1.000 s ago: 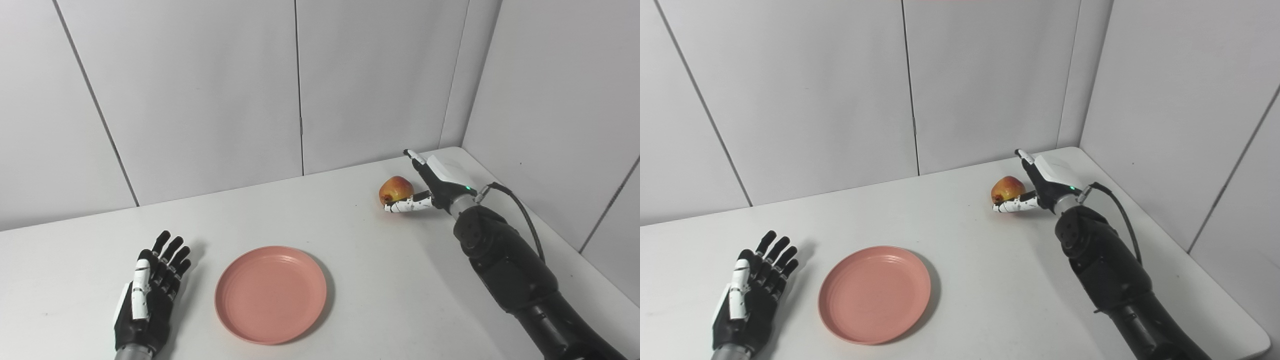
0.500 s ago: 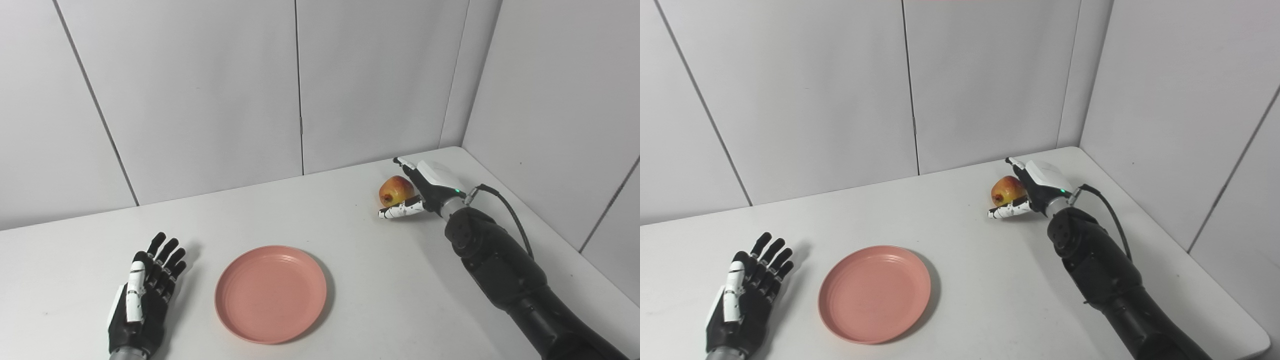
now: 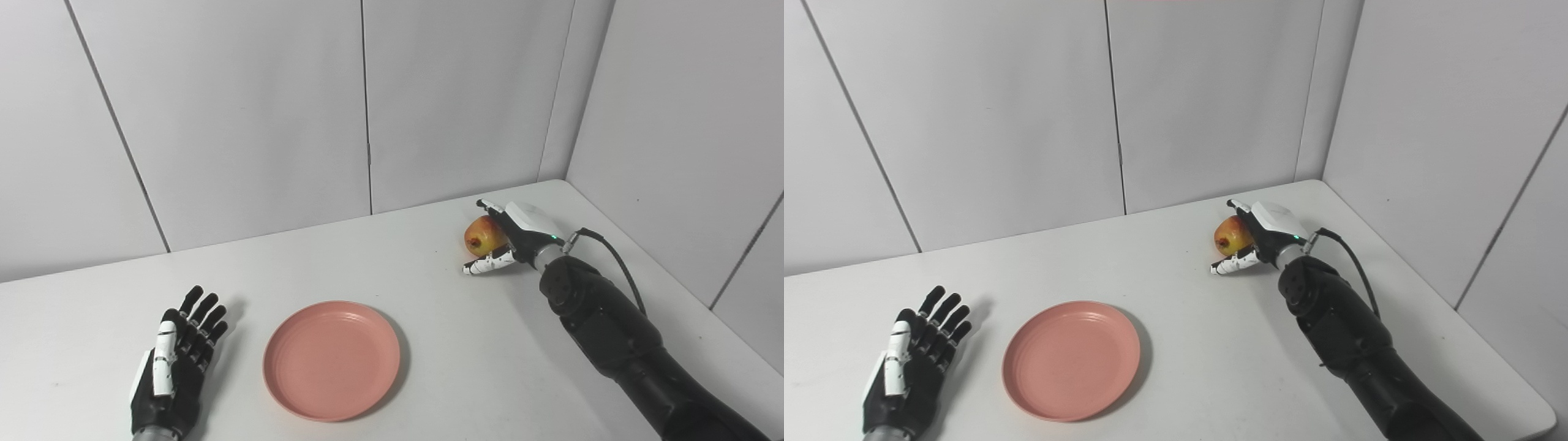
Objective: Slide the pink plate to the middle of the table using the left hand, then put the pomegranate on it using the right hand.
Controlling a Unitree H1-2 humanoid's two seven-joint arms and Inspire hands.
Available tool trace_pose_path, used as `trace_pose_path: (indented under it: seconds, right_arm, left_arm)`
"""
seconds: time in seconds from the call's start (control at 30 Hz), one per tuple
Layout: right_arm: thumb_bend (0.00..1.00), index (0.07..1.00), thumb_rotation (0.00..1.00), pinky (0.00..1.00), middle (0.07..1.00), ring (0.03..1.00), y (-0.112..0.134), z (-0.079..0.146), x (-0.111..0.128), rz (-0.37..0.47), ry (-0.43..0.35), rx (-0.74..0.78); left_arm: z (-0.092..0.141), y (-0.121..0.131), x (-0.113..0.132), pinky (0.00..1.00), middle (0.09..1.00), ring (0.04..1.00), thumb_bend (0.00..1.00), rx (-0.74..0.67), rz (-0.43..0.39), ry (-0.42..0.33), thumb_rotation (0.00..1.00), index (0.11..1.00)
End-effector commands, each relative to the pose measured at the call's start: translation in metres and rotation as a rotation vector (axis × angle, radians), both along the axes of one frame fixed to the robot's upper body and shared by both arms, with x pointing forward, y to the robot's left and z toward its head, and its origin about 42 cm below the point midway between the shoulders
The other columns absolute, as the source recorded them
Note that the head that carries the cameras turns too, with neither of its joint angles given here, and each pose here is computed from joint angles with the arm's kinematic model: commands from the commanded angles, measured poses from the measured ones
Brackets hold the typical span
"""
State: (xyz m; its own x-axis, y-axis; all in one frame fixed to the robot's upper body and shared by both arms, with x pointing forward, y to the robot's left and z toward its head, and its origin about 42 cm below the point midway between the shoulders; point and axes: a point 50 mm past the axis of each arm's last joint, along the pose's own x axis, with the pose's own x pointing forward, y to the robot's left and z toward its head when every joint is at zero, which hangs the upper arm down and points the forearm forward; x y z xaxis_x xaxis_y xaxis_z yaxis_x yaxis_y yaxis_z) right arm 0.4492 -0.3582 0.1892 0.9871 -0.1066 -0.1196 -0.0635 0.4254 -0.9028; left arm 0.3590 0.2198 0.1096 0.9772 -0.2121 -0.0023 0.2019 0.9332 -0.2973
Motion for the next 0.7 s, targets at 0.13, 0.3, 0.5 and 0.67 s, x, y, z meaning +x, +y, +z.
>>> trace_pose_path:
  seconds: [0.13, 0.3, 0.5, 0.67]
  right_arm:
    - [0.92, 0.915, 0.36, 0.76, 0.914, 0.863, 0.0036, 0.0358, 0.0225, 0.023, -0.121, -0.031]
    - [0.91, 0.908, 0.35, 0.76, 0.908, 0.86, 0.0009, 0.0337, 0.0263, 0.015, -0.124, -0.028]
    - [0.87, 0.892, 0.33, 0.76, 0.898, 0.855, -0.0009, 0.034, 0.0267, 0.008, -0.143, -0.013]
    - [0.82, 0.855, 0.32, 0.74, 0.868, 0.827, -0.0026, 0.0305, 0.0278, 0.002, -0.176, 0.003]
  left_arm:
    - [-0.0185, 0.0033, -0.0101, 0.94, 0.924, 0.923, 0.37, 0.007, -0.002, 0.103, 1.0, 0.908]
    - [-0.0179, 0.0034, -0.0103, 0.94, 0.923, 0.921, 0.37, 0.013, -0.003, 0.101, 1.0, 0.909]
    - [-0.0182, 0.0038, -0.0104, 0.94, 0.925, 0.923, 0.37, 0.012, -0.004, 0.098, 1.0, 0.911]
    - [-0.0176, 0.0038, -0.0105, 0.95, 0.924, 0.925, 0.38, 0.009, -0.007, 0.099, 1.0, 0.91]
